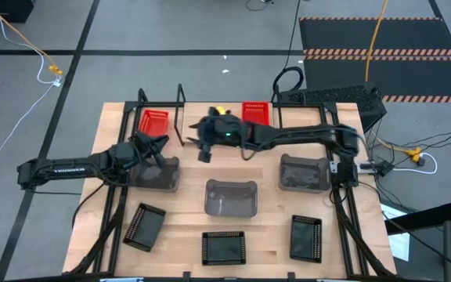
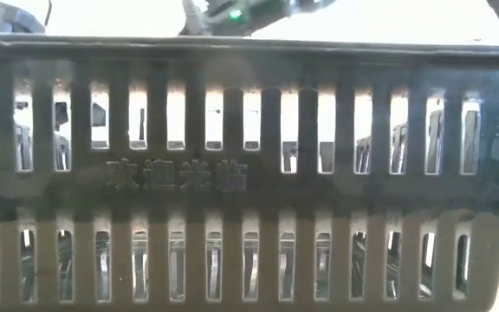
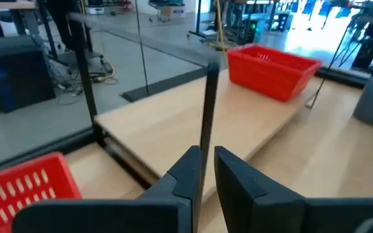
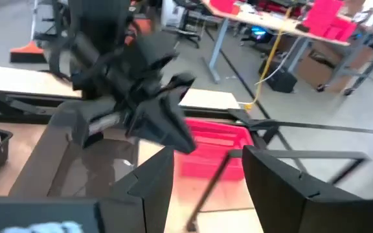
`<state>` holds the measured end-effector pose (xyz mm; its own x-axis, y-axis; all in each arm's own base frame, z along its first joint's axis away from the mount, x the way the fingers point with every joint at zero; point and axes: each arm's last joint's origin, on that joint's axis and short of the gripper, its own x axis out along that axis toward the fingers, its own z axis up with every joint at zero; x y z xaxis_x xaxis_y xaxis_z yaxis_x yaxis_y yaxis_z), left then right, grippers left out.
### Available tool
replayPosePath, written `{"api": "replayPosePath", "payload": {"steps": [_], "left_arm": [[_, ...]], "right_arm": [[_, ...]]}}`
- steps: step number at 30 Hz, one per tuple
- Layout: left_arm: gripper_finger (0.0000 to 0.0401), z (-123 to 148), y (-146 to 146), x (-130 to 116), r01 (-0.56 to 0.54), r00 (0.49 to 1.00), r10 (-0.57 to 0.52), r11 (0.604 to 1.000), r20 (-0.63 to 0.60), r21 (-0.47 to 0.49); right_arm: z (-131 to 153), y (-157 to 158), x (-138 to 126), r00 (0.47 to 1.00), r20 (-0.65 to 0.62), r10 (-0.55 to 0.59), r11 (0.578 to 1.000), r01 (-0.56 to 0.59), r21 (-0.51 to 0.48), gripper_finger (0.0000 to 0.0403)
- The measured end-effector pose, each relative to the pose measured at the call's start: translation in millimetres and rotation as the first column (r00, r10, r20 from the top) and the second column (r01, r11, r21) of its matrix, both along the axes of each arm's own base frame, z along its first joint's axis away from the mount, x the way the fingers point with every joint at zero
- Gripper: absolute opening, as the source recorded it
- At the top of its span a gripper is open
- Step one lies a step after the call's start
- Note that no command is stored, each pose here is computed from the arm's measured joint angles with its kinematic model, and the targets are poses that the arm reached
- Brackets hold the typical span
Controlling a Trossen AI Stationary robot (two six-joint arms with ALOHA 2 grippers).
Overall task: Stack baskets on shelf by color
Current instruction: Stack the red bin on top of the other red bins on the shelf
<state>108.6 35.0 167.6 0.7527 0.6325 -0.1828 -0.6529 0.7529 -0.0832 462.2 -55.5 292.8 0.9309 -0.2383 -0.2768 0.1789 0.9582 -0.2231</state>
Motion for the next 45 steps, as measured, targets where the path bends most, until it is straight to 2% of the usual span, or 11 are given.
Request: {"api": "replayPosePath", "payload": {"steps": [7,10,18,24,30,37,45], "left_arm": [[0.0047,62,-5,-8,0.043,0.998,-0.043,0.999,-0.051,0.013],[0.0047,76,-7,-14,0.057,0.994,-0.057,0.998,-0.090,0.001],[0.0047,56,-9,-13,0.047,0.980,-0.058,0.997,-0.188,-0.064],[0.0047,55,-8,-14,0.008,0.986,-0.020,0.997,-0.163,-0.076],[0.0047,58,-8,-13,-0.008,0.991,-0.003,0.997,-0.134,-0.077],[0.0047,59,-7,-13,-0.018,0.989,0.010,0.998,-0.149,-0.052],[0.0047,59,-7,-13,-0.029,0.989,0.022,0.998,-0.149,-0.048]], "right_arm": [[-31,1,45,1.000,-0.009,0.018,1.000,-0.018,-0.004,0.0178],[-39,10,58,0.999,-0.016,0.041,0.998,-0.042,-0.036,0.0178],[-44,29,63,0.998,-0.057,0.007,0.988,-0.016,-0.153,0.0178],[-48,27,68,0.999,-0.002,0.036,0.988,-0.036,-0.147,0.0178],[-74,10,77,1.000,0.004,0.018,0.993,-0.017,-0.114,0.0178],[-84,16,96,0.999,-0.010,0.042,0.989,-0.043,-0.143,0.0178],[-71,3,112,0.996,0.069,0.048,0.993,-0.040,-0.111,0.0178]]}}
